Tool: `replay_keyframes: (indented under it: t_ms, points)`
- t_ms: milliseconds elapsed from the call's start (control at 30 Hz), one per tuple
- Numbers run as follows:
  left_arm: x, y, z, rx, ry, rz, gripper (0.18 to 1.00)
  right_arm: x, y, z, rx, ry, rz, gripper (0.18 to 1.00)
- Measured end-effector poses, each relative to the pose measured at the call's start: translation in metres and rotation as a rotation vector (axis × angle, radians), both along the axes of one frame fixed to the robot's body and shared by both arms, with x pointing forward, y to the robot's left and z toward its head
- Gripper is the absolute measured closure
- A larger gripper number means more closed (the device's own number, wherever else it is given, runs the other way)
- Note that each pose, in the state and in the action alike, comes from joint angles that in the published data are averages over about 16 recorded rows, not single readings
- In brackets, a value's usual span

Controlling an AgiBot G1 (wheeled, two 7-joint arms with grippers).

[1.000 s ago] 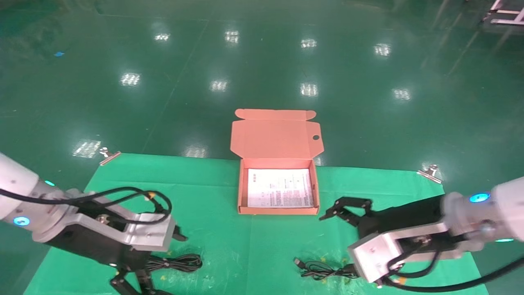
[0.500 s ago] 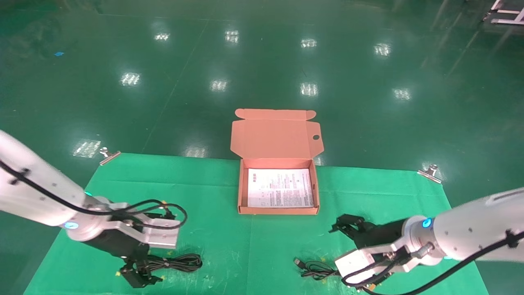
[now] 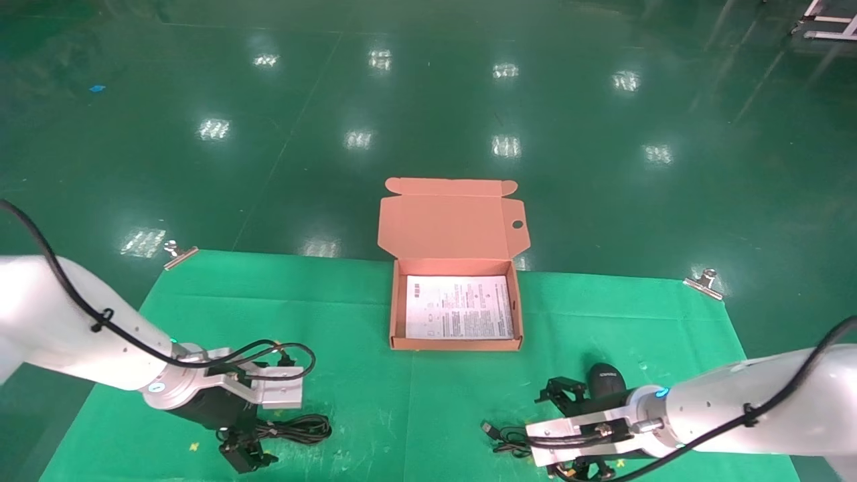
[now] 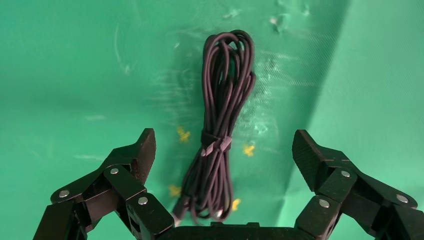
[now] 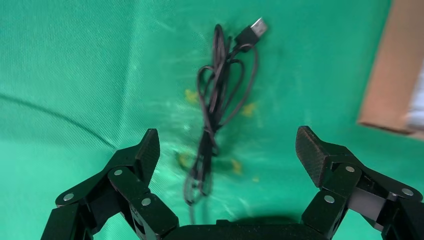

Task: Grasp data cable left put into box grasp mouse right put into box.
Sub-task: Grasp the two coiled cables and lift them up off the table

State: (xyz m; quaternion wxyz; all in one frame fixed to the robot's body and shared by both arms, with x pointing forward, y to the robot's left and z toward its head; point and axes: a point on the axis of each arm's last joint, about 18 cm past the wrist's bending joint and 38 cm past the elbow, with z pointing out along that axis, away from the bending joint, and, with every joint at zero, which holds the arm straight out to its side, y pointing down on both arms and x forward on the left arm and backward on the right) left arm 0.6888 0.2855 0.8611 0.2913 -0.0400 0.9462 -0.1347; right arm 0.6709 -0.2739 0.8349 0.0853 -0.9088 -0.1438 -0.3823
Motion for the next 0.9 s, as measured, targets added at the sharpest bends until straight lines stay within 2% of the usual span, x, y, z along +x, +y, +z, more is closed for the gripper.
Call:
replay_keyframes:
  t_ms: [333, 900]
  points:
    - [0.017, 0.009, -0.018, -0.022, -0.014, 0.046, 0.183, 0.024, -0.004, -0.018, 0.043, 0.006, -0.073, 0.178]
    - [0.028, 0.017, -0.024, -0.001, -0.039, 0.051, 0.213, 0.04, -0.013, -0.012, 0.09, -0.037, -0.123, 0.19]
